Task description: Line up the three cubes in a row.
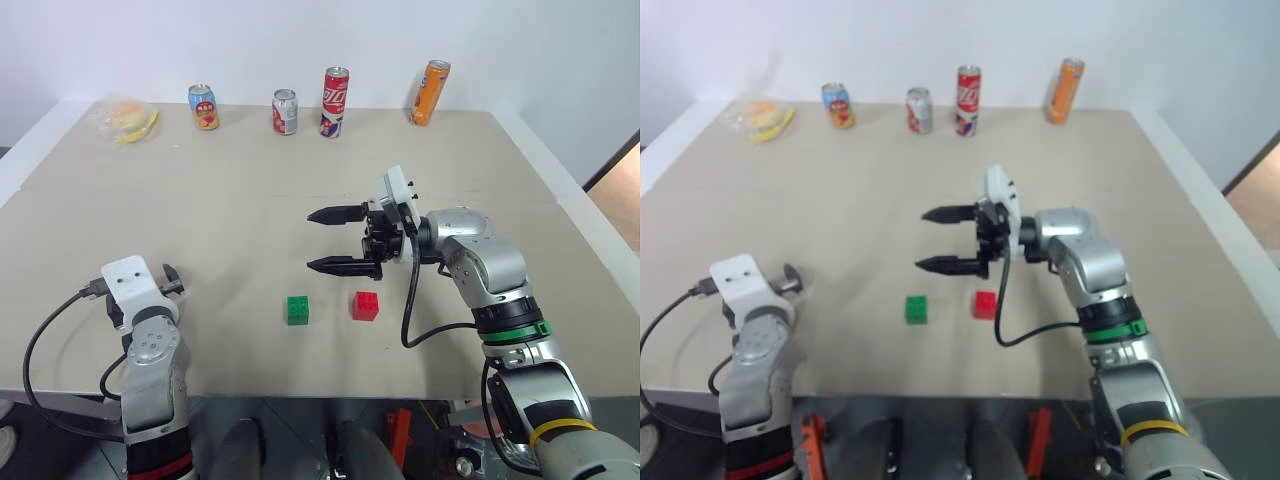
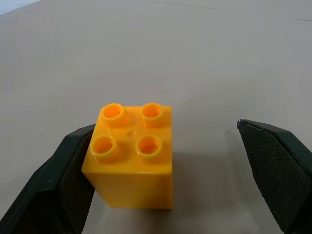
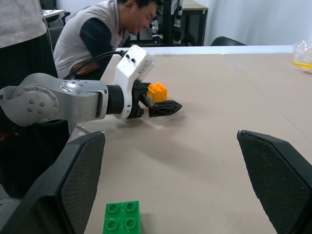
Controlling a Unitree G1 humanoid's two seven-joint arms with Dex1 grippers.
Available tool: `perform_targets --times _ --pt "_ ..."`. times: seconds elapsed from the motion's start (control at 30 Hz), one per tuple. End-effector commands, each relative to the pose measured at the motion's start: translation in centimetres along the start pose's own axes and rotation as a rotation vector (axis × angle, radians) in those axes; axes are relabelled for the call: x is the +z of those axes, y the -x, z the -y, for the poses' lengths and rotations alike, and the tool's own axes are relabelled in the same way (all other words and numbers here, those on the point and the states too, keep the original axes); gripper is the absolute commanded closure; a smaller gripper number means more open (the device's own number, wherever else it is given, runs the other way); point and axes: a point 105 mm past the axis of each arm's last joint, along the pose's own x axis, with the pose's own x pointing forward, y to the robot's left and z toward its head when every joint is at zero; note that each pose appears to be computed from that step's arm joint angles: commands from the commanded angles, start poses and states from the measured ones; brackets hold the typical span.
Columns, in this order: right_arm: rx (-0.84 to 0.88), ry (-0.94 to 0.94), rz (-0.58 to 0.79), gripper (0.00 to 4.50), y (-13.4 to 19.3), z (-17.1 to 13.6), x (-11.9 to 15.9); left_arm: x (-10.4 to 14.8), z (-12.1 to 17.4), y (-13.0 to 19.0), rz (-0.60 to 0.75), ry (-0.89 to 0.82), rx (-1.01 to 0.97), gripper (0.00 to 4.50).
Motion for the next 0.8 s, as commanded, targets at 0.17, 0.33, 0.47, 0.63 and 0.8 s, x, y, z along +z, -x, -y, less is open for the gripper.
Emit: perform_targets --times 0.17,0.33,0.47,0.63,0.8 --pt "-0.005 0.06 0.033 0.0 0.3 0.2 1.6 1.6 -1.7 0.7 0.079 0.014 -0.028 0.05" --pt "-0.003 0.059 0.042 0.0 0.1 0.2 1.7 2.1 -2.5 0.6 0.116 -0.028 -0.05 0.05" --pt "-0.001 0.058 0.044 0.0 0.0 0.2 1.7 2.3 -2.4 0.6 0.126 -0.017 -0.067 0.05" --pt "-0.005 0.056 0.046 0.0 0.0 0.2 1.6 1.6 -2.4 0.6 0.104 -0.003 -0.056 1.23" --pt "-0.008 0.058 0.041 0.0 0.1 0.2 1.7 1.4 -2.3 0.4 0.092 -0.011 -0.057 2.94"
